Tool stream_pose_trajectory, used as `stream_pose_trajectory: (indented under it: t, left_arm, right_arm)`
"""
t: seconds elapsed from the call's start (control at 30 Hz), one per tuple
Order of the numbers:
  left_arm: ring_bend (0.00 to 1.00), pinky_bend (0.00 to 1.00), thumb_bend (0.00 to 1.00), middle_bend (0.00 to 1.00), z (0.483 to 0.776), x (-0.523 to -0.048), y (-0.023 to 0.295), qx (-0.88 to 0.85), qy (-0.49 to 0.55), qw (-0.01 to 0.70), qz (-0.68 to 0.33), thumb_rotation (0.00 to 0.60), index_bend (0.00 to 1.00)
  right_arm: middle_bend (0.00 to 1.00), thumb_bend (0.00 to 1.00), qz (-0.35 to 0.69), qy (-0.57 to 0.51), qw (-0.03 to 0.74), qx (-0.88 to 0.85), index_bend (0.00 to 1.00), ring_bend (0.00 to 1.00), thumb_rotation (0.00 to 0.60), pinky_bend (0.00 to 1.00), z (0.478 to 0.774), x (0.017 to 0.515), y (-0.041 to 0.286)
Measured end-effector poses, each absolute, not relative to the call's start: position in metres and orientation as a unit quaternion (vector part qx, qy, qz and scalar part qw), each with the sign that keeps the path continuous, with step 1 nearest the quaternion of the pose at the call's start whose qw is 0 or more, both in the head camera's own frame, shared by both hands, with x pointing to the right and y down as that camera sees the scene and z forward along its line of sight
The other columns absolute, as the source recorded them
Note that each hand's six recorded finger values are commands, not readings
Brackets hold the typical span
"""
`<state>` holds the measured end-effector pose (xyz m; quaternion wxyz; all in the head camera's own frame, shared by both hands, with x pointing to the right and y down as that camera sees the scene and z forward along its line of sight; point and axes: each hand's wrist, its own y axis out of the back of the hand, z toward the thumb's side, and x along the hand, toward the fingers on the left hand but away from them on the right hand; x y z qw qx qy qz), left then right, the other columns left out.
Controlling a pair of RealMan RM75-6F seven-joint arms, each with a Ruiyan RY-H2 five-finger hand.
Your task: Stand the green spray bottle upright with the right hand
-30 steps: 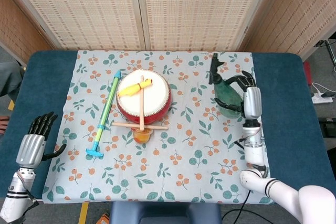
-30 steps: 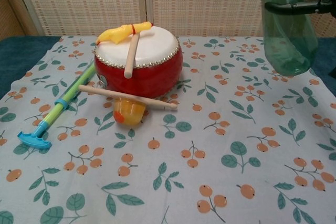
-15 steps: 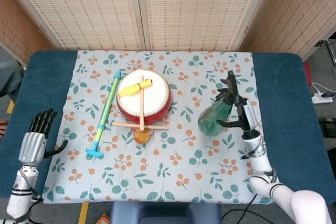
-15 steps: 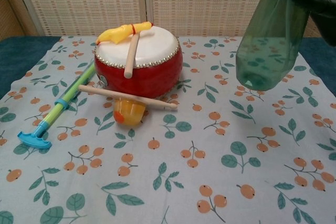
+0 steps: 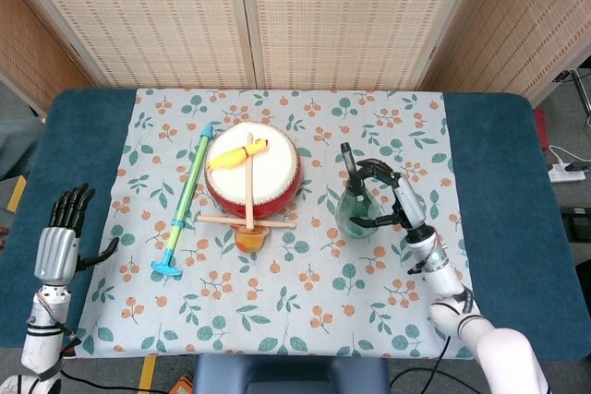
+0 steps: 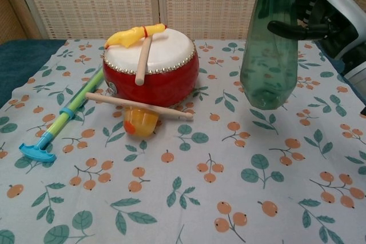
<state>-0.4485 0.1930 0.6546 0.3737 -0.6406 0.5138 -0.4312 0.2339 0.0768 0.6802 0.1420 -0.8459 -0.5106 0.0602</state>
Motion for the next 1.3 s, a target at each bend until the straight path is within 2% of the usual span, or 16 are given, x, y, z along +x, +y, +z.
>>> stream_pose_trajectory:
  t: [0.6,0.9,1.3]
  left_arm:
    - [0.0,0.01,0.22,0.0,0.671,-0.449,0.188,-0.625,0.535,0.371,-0.43,0.6,0.0]
    - [0.0,0.01,0.22,0.0,0.681,-0.446,0.187,-0.624,0.533,0.367,-0.438,0.6,0.0]
    - [0.0,0.01,0.22,0.0,0.683,-0.441,0.187,-0.625,0.542,0.366,-0.425,0.6,0.0]
  right_arm:
    - [0.65,0.03,0.099,-0.469,0.115,-0.87,0.82,0.38,0.6,0.26,0.705,0.212,0.07]
    - [0.65,0.03,0.133,-0.436,0.102,-0.884,0.82,0.38,0.6,0.26,0.723,0.204,0.082]
    - [0.65,0.03,0.141,-0.427,0.094,-0.888,0.82,0.38,0.6,0.26,0.729,0.202,0.086]
